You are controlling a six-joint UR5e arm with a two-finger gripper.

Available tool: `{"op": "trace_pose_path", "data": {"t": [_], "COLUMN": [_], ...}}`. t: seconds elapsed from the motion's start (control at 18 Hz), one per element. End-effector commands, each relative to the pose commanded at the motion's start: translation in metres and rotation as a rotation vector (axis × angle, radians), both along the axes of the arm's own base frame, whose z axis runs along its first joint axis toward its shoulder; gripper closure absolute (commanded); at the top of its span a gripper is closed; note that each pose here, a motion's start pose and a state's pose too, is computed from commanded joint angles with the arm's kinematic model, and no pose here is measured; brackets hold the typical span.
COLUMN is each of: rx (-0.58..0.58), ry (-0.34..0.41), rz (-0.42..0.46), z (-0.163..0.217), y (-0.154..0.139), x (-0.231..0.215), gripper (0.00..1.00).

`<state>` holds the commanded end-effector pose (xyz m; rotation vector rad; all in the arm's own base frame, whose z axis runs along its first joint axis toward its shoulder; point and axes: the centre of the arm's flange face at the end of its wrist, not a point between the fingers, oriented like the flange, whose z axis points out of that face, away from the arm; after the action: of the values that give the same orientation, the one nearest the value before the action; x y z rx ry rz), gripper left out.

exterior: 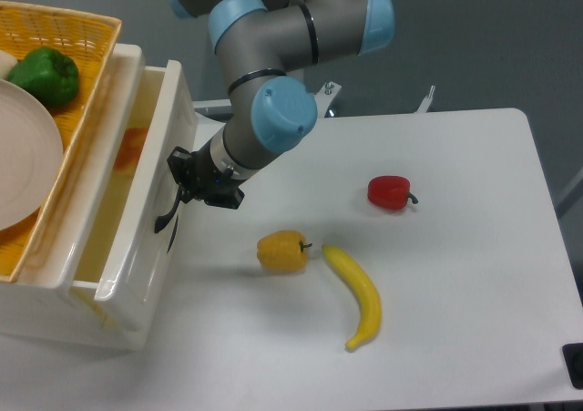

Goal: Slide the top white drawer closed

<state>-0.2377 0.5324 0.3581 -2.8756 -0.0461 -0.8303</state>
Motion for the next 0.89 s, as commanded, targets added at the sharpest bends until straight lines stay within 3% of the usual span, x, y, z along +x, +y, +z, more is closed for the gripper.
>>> {"op": "trace_pose_path", "data": {"t": [0.89], "rx": [-0.017], "ry": [-0.007], "rz": [-0.018], "z": [0.000], "y": [0.013], "x": [0.029], "gripper": [0.93]}}
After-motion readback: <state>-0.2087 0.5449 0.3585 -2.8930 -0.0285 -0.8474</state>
